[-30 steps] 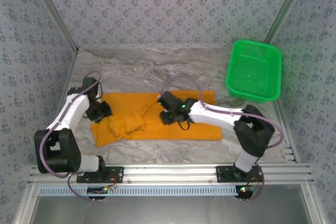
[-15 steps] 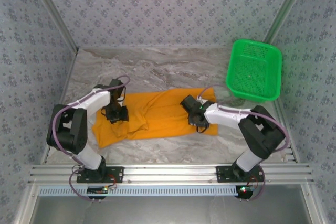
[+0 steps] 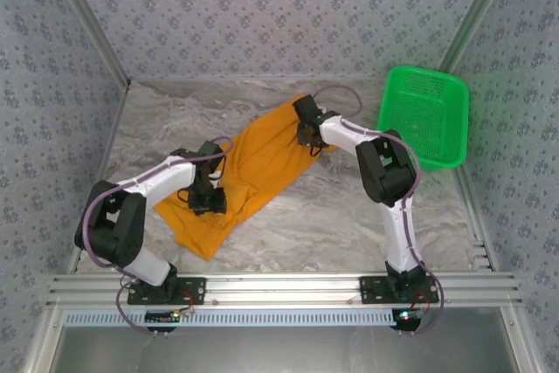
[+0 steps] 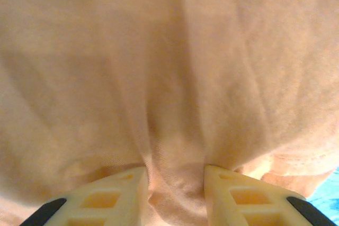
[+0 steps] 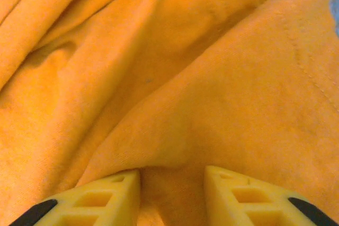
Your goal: Fold the inside-out t-shirt
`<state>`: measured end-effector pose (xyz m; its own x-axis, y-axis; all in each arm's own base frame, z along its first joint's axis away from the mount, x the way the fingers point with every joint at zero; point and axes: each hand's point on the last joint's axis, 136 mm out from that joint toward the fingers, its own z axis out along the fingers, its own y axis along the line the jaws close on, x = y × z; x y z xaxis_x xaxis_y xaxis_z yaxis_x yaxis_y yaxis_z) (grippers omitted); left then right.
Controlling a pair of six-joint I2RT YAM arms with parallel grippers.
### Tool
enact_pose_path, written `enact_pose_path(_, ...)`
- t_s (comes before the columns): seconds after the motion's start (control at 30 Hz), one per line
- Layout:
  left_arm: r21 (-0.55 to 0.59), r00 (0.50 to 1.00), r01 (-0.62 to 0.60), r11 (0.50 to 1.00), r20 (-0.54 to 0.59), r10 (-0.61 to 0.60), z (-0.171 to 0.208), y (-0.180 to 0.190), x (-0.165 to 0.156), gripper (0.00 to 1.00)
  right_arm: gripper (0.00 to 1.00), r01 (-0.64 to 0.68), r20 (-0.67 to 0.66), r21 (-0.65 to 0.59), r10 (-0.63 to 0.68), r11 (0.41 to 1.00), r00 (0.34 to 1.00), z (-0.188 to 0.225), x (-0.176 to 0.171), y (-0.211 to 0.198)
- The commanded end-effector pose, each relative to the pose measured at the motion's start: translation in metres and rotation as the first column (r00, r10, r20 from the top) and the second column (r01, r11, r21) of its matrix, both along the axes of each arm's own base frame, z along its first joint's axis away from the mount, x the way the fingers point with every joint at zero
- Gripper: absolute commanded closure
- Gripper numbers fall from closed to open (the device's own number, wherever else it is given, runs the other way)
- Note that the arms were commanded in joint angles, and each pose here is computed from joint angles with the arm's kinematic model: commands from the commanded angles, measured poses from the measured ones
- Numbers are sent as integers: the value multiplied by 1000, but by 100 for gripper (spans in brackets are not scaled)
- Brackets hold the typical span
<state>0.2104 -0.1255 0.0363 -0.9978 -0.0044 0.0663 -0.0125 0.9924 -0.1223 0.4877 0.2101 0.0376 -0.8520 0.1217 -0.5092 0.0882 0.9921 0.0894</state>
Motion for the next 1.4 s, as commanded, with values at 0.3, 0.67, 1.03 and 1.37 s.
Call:
enact_pose_path(0.3, -5, 958, 285, 959, 44, -284, -7, -84, -18, 68, 55, 59, -182, 173, -26, 983, 983, -9, -68, 4)
enact_pose_path(0.67, -282, 883, 454, 845, 18, -468, -18, -219, -49, 69, 69, -28, -169, 120, 48, 992, 984, -35, -9, 3)
enact_pose_path(1.03, -535, 822, 535, 654, 151, -549, 27, -337, -52, 67, 55, -252, -29, 307, 273, 918, 962, 28, 41, 8)
enact_pose_path(1.37, -358, 708, 690, 629, 516, -482, 149, -243, -10, 61, 54, -304, 15, 352, 320, 885, 947, 68, -33, -14)
